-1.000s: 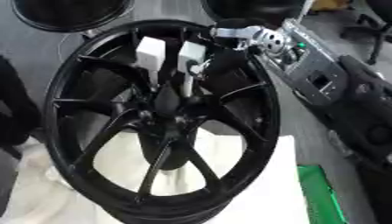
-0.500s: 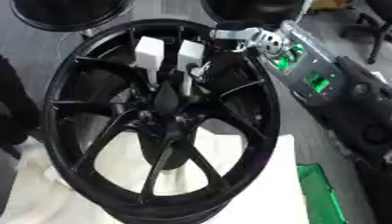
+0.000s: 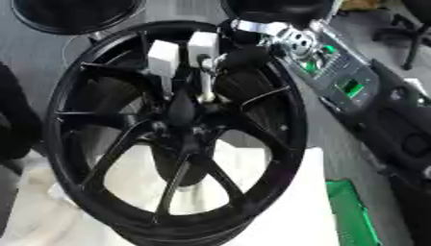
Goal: Pull the pin out of the wheel hub.
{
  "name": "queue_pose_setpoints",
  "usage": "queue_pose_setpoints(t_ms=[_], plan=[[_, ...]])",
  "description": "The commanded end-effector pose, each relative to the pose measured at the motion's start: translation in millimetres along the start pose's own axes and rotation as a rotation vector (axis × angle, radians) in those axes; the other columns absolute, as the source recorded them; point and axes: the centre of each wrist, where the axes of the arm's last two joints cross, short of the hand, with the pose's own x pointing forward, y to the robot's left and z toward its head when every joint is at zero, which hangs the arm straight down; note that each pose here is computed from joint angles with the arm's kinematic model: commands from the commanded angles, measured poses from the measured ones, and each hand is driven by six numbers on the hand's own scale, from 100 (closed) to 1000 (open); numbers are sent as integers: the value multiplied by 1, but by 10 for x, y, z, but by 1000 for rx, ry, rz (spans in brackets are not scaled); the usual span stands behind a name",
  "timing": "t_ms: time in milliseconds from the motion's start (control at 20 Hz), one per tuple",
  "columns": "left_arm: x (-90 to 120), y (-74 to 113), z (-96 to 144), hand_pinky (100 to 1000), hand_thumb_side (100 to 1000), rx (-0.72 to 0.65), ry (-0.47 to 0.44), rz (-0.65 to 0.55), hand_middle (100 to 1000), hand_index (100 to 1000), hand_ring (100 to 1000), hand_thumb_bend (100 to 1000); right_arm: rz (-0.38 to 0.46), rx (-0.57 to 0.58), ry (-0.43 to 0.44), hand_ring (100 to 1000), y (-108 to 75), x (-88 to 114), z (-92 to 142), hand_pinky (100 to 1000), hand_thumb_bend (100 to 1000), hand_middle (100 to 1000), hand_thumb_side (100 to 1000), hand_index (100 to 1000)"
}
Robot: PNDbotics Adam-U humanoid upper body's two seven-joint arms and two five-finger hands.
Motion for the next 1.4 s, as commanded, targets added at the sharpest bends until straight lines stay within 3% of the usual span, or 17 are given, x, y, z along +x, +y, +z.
queue_pose_setpoints(t_ms=[50,100,150,250,500,600,650,700,950,1000,1200,1400], plan=[[107,3,-33,588,740,1,-37,5,685,732,661,100,-24,-100,-20,523,-159,85,81,671,100,360,384,510],[106,6,-34,588,740,5,-36,5,685,732,660,100,-32,-116,-24,517,-176,98,94,661,100,355,379,505],[105,9,-34,587,740,9,-35,5,685,732,660,100,-39,-130,-31,515,-201,117,112,656,100,354,431,503],[102,16,-34,587,755,16,-32,4,685,733,660,100,-43,-159,-50,510,-277,173,176,644,100,350,326,498],[100,48,-38,586,754,55,-25,7,683,737,658,101,-40,-239,-77,510,-484,247,449,642,100,350,263,497],[97,57,-36,586,751,64,-23,3,683,736,658,100,-55,-266,-86,508,-564,251,595,640,100,351,301,498],[96,60,-35,586,750,64,-23,0,683,736,658,100,-72,-281,-95,507,-605,257,678,639,100,352,393,498],[97,61,-34,587,750,64,-24,-1,682,736,659,100,-91,-296,-104,506,-644,265,769,637,100,351,319,498],[93,88,-28,586,749,68,-25,-12,680,736,657,100,-173,-405,-136,504,-781,249,1343,640,100,351,364,499],[88,94,-25,586,750,68,-24,-14,680,736,657,100,-187,-428,-138,506,-794,224,1455,646,100,351,331,499],[75,138,-20,585,749,72,-23,-31,678,736,654,100,-193,-526,-146,514,-804,-137,1753,657,100,359,252,503],[87,145,-24,586,747,70,-31,-32,678,738,654,100,-223,-609,-88,523,-498,-702,1914,667,100,373,349,516]])
